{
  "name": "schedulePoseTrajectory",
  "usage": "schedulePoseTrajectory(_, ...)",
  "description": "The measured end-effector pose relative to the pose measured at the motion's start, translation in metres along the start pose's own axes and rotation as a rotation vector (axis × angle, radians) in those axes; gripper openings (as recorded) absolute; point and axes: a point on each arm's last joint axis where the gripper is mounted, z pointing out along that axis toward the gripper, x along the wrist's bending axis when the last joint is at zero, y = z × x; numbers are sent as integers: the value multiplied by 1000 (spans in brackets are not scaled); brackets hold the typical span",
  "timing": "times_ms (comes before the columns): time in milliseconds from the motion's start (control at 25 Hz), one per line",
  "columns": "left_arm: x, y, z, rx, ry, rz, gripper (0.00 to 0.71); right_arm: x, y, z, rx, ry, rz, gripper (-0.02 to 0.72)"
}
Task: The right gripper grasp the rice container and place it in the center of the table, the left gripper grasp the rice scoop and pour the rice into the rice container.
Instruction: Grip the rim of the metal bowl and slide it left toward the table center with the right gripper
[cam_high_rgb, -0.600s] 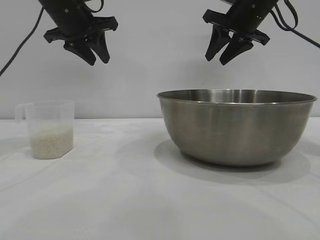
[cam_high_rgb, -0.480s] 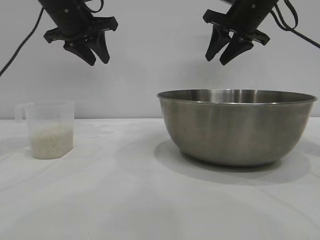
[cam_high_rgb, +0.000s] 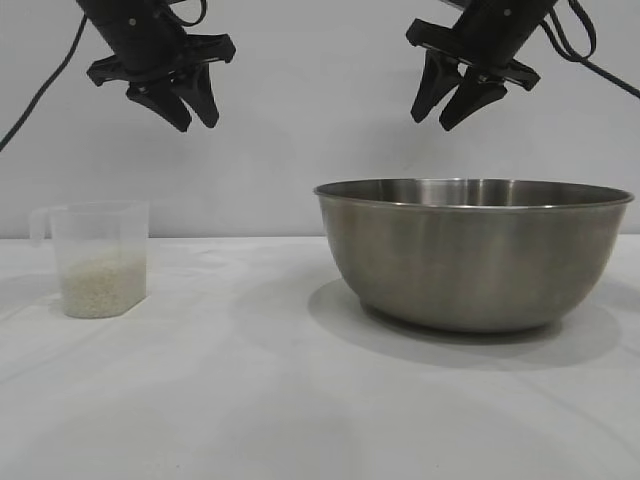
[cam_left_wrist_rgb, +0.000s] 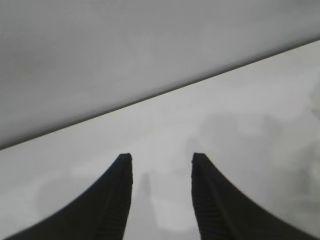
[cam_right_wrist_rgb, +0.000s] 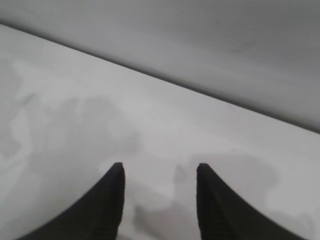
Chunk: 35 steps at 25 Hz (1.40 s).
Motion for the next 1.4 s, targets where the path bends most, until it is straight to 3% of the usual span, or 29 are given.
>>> schedulePoseTrajectory(200, -1, -2, -2, 26, -9, 8, 239, -4, 2, -21, 15, 3, 22, 319)
schedulePoseTrajectory(360, -3, 8, -13, -10, -3, 16, 239, -10, 4, -60, 40, -10, 56, 319)
schedulePoseTrajectory(680, -3, 12, -18, -32, 2, 19, 239, 1, -4, -105, 184, -37, 88, 319)
schedulePoseTrajectory(840, -3, 11, -18, -22, -2, 19, 239, 3, -30, -104, 280, -62, 119, 319)
schedulePoseTrajectory(1160, -4, 11, -18, -19, -5, 15, 239, 2, -106, -67, 541, -6, 232, 319)
schedulePoseTrajectory(1400, -4, 11, -18, -19, -5, 15, 239, -3, -124, -52, 565, -17, 256, 319)
